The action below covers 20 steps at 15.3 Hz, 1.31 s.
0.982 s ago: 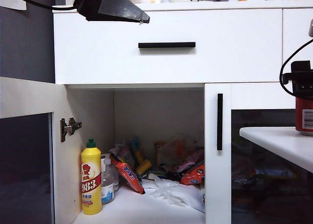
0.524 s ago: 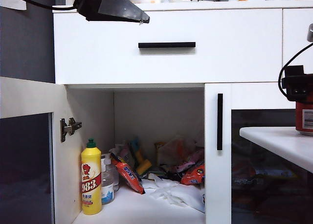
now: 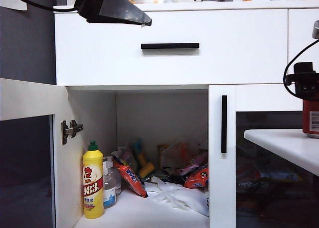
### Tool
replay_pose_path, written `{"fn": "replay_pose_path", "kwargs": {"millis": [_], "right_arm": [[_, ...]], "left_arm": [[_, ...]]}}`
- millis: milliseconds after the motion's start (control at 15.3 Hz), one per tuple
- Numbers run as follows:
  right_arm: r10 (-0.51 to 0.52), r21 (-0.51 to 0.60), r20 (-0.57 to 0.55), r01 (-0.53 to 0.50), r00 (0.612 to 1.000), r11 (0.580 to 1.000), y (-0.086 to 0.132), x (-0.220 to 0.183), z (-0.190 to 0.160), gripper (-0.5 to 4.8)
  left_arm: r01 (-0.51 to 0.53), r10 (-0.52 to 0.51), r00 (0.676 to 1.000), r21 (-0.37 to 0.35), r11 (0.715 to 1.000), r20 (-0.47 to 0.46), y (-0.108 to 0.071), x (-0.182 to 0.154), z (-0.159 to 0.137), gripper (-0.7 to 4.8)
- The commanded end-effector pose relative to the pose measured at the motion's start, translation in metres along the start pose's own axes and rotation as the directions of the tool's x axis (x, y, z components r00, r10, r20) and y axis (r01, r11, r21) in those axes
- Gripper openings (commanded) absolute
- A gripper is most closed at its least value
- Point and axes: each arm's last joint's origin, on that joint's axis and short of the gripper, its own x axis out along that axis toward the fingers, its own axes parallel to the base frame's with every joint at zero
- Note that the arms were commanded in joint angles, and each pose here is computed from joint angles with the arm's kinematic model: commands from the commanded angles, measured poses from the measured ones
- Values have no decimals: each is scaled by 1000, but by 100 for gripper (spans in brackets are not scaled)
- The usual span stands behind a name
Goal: Open the left door of the white cabinet, pick up a can of beverage from the table on the right, place it inside the cabinet, and finally close the cabinet door.
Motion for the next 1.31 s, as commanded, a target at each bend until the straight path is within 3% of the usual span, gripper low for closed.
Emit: {"fn": "replay_pose_path", "kwargs": {"millis": [65, 393, 589, 720, 851, 1048, 1113, 1310], "right_arm": [[1, -2, -8, -1, 1000, 1000, 0, 0, 0, 331], [19, 4, 12, -19, 1000, 1000, 1, -1, 3, 332], [213, 10, 104, -215, 972, 977, 13, -12, 25, 332], [306, 16, 227, -318, 925, 948, 30, -35, 52, 332], [406, 5, 261, -422, 876, 907, 47, -46, 70, 332], [564, -12, 291, -586, 773, 810, 95, -51, 113, 332], [605, -15, 272, -625, 749, 781, 127, -34, 117, 332], [649, -10, 159, -656, 744, 754, 179, 6, 86, 332]], "left_arm": [[4, -4, 1000, -1, 1000, 10, 0, -1, 2, 479], [5, -5, 1000, -1, 1000, 16, -1, -2, 3, 479], [6, -6, 999, 5, 1000, 38, -2, -7, 6, 479], [3, -4, 997, 16, 1000, 82, -4, -19, 13, 479], [-15, 12, 994, 32, 999, 112, -6, -33, 18, 479], [-105, 100, 989, 47, 993, 109, -9, -63, 19, 479], [-135, 129, 987, 52, 990, 97, -11, -79, 18, 479], [-168, 163, 983, 49, 985, 86, -12, -93, 15, 479]]}}
